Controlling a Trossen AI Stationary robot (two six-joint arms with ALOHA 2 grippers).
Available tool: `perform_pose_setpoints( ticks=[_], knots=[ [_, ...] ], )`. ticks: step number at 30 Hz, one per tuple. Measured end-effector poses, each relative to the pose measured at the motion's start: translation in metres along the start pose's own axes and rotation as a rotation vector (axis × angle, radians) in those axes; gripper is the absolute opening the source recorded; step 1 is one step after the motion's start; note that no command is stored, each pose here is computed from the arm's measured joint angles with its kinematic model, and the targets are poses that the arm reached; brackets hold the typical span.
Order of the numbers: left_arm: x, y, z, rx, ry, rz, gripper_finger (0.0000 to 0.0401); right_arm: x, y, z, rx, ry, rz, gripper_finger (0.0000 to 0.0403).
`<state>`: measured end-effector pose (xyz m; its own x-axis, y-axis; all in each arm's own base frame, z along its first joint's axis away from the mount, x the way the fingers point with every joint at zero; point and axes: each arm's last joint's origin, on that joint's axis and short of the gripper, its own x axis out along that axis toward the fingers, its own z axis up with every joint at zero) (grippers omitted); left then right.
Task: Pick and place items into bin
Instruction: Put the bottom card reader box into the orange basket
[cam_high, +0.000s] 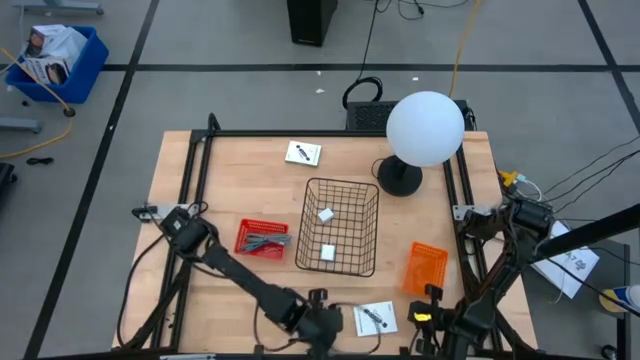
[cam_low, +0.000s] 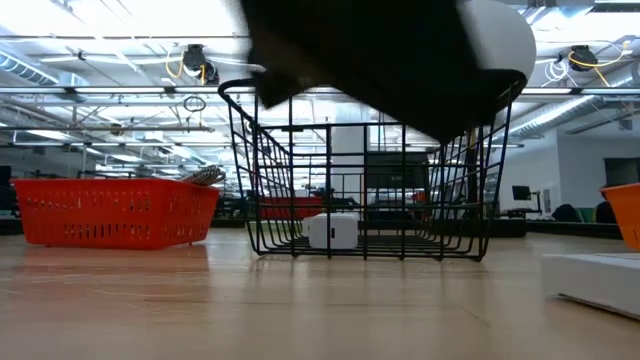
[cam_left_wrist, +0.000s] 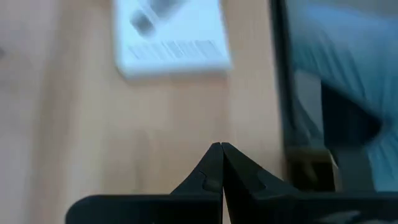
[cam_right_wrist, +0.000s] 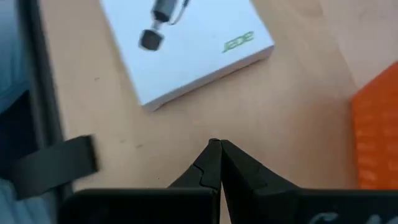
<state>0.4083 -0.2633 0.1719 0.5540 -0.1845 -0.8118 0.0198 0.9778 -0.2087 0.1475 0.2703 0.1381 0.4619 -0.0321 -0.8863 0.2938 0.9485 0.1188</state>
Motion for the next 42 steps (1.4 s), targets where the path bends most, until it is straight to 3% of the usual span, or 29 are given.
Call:
perform_pose_setpoints(
  ticks=[10,16,19,26,42],
  knots=[
    [0.006,0.026,0.02,0.025,-0.055,0.016,0.0,0.013,-0.005,0.011,0.014,-0.018,0.021,0.0],
    [0.007,0.033,0.032,0.055,-0.095,-0.055,0.0,0.022,-0.006,0.016,0.011,-0.044,0.085,0.0],
    [0.016,0.036,0.03,0.045,-0.067,-0.087,0.0,0.025,-0.008,0.015,0.018,-0.051,0.104,0.0],
    [0.033,0.037,0.019,0.04,-0.054,-0.031,0.0001,0.025,-0.007,0.014,0.013,-0.079,0.101,0.0],
    [0.03,0.047,0.027,0.035,-0.096,0.035,0.0002,0.022,-0.022,0.009,-0.024,0.057,-0.022,0.0]
  ],
)
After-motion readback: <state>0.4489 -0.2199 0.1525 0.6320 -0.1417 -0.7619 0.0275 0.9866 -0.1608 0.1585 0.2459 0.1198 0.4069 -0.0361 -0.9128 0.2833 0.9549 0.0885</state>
